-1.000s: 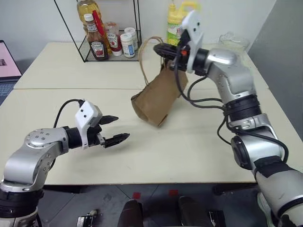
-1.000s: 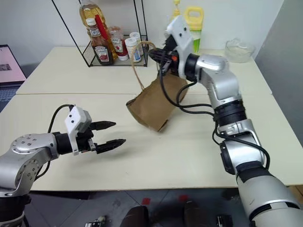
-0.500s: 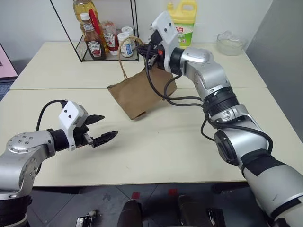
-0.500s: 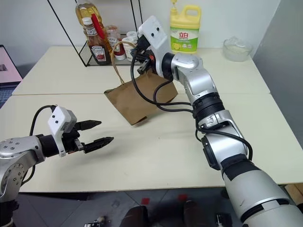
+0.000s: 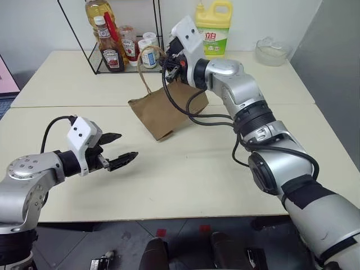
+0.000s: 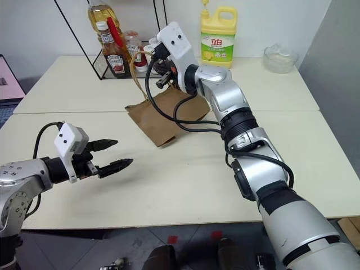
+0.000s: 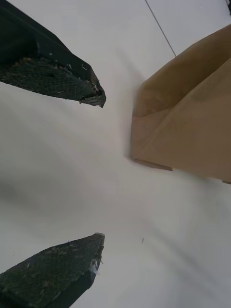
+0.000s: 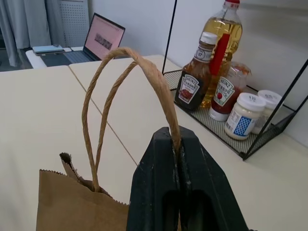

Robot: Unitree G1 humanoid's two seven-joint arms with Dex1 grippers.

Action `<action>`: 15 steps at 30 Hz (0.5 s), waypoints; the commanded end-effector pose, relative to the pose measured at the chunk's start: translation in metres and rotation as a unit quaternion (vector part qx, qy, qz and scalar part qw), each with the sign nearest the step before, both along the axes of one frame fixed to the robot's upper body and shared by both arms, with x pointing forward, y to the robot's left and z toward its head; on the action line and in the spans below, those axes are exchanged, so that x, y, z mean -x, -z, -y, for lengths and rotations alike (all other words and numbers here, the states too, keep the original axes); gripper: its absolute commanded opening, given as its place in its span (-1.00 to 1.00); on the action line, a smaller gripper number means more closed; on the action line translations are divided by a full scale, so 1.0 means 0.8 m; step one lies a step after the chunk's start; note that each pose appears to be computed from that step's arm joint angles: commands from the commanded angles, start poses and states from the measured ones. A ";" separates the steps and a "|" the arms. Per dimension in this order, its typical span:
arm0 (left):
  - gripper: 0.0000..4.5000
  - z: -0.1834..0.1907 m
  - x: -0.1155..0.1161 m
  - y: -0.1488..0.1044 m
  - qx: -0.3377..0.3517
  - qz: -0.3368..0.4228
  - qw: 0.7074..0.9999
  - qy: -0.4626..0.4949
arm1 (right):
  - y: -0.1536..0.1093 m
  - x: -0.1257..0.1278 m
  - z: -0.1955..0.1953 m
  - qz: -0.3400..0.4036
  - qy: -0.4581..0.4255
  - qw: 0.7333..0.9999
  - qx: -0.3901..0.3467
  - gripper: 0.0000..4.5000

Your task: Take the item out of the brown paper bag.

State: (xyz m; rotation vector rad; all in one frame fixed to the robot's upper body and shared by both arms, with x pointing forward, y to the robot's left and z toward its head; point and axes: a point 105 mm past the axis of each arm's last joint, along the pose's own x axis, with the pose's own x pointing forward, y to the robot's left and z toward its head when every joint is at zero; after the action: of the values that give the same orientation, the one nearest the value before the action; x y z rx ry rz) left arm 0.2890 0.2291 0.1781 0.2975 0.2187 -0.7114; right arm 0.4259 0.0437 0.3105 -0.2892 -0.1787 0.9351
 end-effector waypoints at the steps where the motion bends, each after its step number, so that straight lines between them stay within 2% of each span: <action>1: 1.00 0.003 -0.001 -0.015 -0.007 0.023 1.000 0.004 | -0.048 0.012 -0.009 0.043 -0.004 0.999 -0.027 -0.98; 15: 1.00 0.008 -0.005 -0.020 -0.007 0.030 0.999 0.007 | -0.070 0.011 -0.022 0.037 0.026 0.997 -0.069 -0.98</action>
State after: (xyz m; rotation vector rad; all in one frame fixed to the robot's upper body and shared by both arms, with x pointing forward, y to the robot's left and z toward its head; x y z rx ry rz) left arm 0.2931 0.2250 0.1822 0.3064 0.2034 -0.7100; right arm 0.4305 0.0539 0.3240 -0.2142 -0.1703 0.8489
